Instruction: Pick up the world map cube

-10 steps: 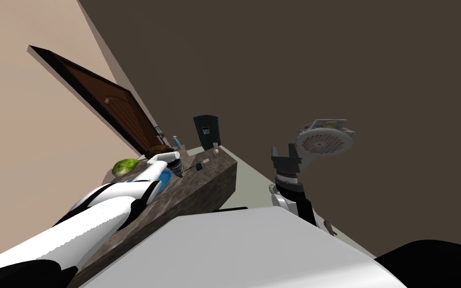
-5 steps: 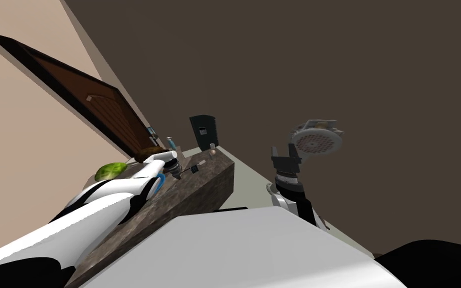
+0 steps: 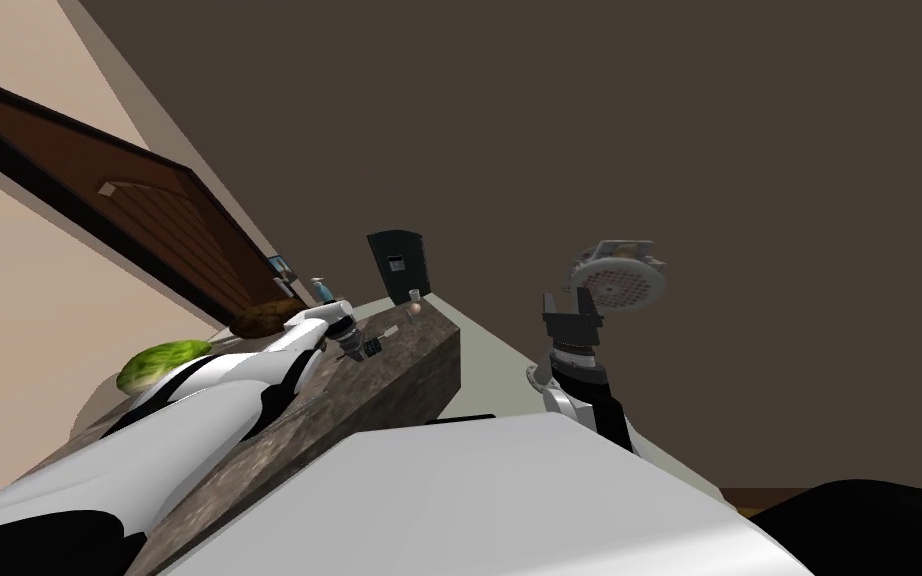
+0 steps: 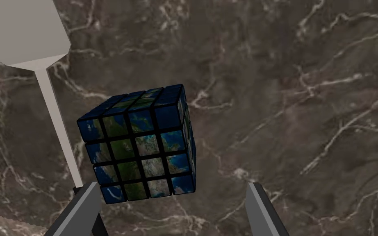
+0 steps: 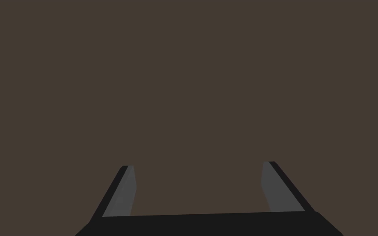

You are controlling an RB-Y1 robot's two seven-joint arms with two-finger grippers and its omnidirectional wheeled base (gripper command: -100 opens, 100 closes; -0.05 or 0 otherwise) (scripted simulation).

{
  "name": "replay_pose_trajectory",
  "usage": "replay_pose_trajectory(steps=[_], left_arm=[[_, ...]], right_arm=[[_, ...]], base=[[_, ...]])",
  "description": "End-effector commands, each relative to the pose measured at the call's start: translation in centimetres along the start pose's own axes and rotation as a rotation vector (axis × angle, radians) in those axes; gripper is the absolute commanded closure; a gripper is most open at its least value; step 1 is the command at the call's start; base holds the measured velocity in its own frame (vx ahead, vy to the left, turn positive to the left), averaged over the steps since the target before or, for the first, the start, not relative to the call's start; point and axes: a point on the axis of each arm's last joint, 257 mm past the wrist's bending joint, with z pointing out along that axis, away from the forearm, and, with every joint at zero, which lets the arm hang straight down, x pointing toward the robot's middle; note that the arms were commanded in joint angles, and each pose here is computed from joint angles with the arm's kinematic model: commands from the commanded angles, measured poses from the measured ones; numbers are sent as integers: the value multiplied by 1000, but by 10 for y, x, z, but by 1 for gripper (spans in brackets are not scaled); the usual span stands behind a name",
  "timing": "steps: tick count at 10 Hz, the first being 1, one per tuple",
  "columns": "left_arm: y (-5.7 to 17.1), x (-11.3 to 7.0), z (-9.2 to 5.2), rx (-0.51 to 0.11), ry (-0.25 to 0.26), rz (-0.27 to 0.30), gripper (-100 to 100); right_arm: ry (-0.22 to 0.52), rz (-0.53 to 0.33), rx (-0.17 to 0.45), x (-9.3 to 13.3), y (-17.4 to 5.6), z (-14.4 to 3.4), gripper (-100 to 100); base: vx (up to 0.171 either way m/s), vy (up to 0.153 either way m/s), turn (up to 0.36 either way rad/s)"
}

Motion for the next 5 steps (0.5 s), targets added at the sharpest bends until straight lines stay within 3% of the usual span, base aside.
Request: replay_pose_trajectory(steps=[1,2,3,5], left_arm=[[0,0,0,0,0,0,-100],[0,0,0,-1,1,2,0],[3,3,12,1,3,3,-100],[6,5,24,2,4,4,-100]], right_arm=[[0,0,0,0,0,0,0],[0,0,0,0,0,0,0],[0,0,0,0,0,0,0],[0,0,0,0,0,0,0]], base=[[21,-29,-2],[5,-7,0],[0,0,0],[-4,4,-13]])
